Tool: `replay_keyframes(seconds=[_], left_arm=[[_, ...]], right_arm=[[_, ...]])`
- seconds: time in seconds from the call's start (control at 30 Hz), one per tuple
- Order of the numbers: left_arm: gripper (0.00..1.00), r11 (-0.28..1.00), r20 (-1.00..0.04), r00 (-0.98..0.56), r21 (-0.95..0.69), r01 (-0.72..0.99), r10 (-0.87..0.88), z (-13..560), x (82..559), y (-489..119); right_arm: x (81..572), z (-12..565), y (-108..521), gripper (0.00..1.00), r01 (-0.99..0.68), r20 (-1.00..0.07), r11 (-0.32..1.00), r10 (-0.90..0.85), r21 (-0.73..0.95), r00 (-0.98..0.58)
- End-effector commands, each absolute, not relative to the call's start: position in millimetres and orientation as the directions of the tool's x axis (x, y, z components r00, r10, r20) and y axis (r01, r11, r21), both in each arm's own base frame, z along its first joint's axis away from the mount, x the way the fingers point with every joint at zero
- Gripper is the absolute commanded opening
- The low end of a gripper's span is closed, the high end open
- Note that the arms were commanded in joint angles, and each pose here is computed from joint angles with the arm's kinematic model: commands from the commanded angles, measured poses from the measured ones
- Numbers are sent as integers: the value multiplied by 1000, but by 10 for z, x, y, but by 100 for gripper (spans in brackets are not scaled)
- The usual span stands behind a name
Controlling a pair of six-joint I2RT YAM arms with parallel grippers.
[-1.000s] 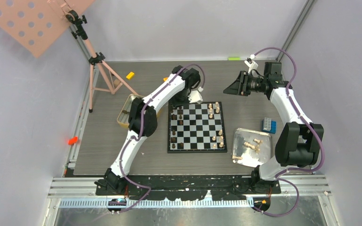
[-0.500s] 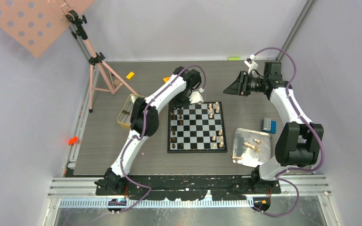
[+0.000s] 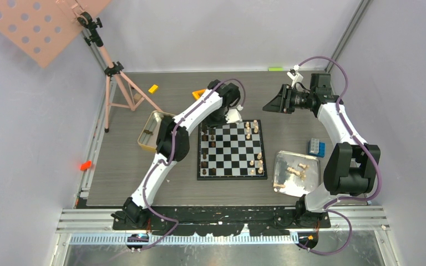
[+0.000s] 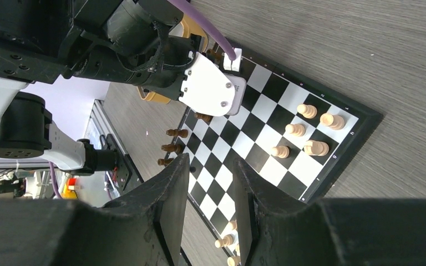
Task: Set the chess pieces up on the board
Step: Place the chess piece on the chessboard.
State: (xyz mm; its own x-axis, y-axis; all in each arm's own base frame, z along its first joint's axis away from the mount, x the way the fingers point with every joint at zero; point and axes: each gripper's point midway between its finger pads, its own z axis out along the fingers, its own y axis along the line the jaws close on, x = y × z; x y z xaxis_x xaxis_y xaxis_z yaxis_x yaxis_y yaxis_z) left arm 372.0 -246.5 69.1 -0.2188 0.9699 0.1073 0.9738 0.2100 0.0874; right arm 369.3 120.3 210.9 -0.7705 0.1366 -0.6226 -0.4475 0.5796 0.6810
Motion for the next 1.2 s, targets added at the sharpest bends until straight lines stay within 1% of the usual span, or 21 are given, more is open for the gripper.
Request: replay_keyframes(seconds=[0.0, 0.13, 0.27, 0.4, 0.53, 0.83, 0.97, 1.17], left_arm=[[2, 179, 146, -186, 60, 982, 972, 737, 3637, -2422], [8, 177, 161, -184, 59, 982, 970, 718, 3631, -2402], [17, 175, 163, -184, 67, 982, 969, 728, 3643, -2396], [21, 172, 157, -183, 78, 982, 970, 758, 3659, -2399], [23, 171, 156, -183, 85, 982, 971, 774, 3668, -2397], [22, 174, 153, -188, 99, 980, 970, 869, 3657, -2368], [24, 186, 125, -201, 123, 975, 972, 1012, 3659, -2356], [29, 242, 45, -251, 147, 959, 967, 1339, 3654, -2271]], right_arm=[[3691, 2143, 1209, 40, -470, -635, 567, 128, 677, -761], [3692, 2139, 1211, 40, -471, -636, 565, 126, 677, -762], [3691, 2125, 1210, 40, -467, -631, 565, 127, 680, -765], [3694, 2126, 1209, 41, -468, -632, 565, 126, 679, -765], [3694, 2118, 1211, 40, -467, -630, 564, 126, 681, -766], [3697, 2106, 1212, 40, -465, -626, 563, 126, 684, -769], [3700, 2096, 1213, 40, -462, -622, 559, 127, 689, -773], [3697, 2106, 1220, 40, -462, -620, 555, 128, 691, -774]])
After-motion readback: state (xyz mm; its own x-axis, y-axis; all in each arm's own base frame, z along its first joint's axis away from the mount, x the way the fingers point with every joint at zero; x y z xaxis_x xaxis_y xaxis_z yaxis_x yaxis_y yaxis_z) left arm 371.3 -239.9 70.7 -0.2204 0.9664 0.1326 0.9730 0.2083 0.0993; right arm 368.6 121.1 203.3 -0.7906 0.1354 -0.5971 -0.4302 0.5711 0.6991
